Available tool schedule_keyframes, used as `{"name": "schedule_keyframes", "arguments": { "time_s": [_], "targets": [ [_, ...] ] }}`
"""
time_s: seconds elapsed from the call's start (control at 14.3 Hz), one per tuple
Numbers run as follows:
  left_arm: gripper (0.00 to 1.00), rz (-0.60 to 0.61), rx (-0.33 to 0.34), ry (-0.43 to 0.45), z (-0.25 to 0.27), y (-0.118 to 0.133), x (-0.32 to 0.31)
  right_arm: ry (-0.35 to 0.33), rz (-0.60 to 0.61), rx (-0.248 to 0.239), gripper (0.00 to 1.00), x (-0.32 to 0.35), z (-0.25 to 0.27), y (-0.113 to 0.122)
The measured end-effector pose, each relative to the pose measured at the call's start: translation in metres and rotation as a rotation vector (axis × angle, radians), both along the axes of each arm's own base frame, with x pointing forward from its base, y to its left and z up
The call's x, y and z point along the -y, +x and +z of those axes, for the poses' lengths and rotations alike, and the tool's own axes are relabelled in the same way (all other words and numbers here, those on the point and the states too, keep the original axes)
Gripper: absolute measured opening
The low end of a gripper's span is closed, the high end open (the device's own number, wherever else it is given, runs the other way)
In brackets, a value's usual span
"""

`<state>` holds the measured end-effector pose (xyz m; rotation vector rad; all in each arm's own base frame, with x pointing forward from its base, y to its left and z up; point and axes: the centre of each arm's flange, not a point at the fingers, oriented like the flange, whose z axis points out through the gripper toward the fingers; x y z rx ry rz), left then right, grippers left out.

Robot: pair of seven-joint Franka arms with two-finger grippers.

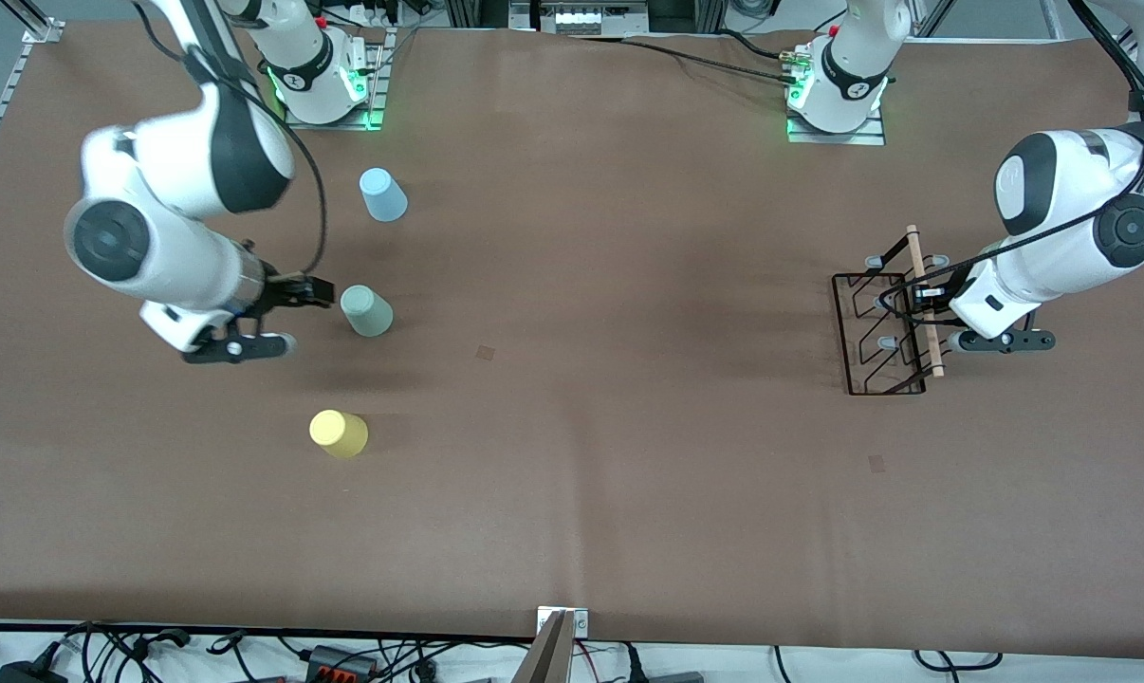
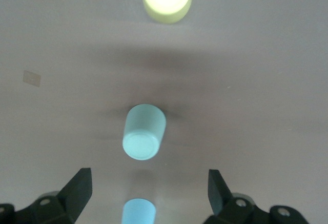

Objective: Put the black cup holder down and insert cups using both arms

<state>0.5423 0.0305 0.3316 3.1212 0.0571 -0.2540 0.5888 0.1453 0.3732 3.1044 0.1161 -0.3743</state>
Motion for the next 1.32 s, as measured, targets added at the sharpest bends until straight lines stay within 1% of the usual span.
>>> {"name": "schedule_keyframes", "arguments": {
  "time_s": [0.07, 0.14, 0.35, 0.56, 0.77, 0.84, 0.91, 1.05, 1.11, 1.18, 1.32],
  "targets": [
    [0.23, 0.000, -0.001, 0.000, 0.000, 0.000, 0.000, -0.001, -0.004, -0.019, 1.00, -0.003, -0.014, -0.002],
    [0.23, 0.000, -0.001, 0.000, -0.001, -0.001, 0.000, -0.003, -0.006, -0.033, 1.00, -0.005, -0.023, -0.004],
    [0.17, 0.002, -0.002, 0.000, -0.002, -0.001, -0.001, -0.011, -0.008, -0.057, 1.00, -0.008, -0.038, -0.012],
    [0.16, 0.004, -0.001, 0.000, -0.002, -0.001, -0.002, -0.019, -0.005, -0.075, 1.00, -0.012, -0.048, -0.020],
    [0.16, 0.001, 0.003, 0.001, 0.002, -0.001, -0.001, -0.023, -0.021, -0.069, 1.00, -0.010, -0.071, -0.029],
    [0.16, 0.000, -0.001, -0.005, 0.007, -0.001, 0.002, -0.025, -0.032, -0.064, 1.00, -0.010, -0.078, -0.032],
    [0.16, 0.010, -0.019, -0.028, 0.018, 0.001, 0.010, -0.029, -0.044, -0.058, 1.00, -0.013, -0.084, -0.035],
    [0.16, 0.037, -0.078, -0.082, 0.052, 0.006, 0.035, -0.041, -0.075, -0.050, 1.00, -0.021, -0.095, -0.042],
    [0.16, 0.038, -0.101, -0.091, 0.072, 0.009, 0.056, -0.046, -0.088, -0.045, 1.00, -0.024, -0.101, -0.047],
    [0.16, 0.028, -0.108, -0.091, 0.090, 0.012, 0.083, -0.051, -0.109, -0.041, 1.00, -0.024, -0.108, -0.051],
    [0.16, -0.013, -0.088, -0.094, 0.121, 0.016, 0.149, -0.059, -0.153, -0.026, 1.00, -0.022, -0.116, -0.055]
  ]
}}
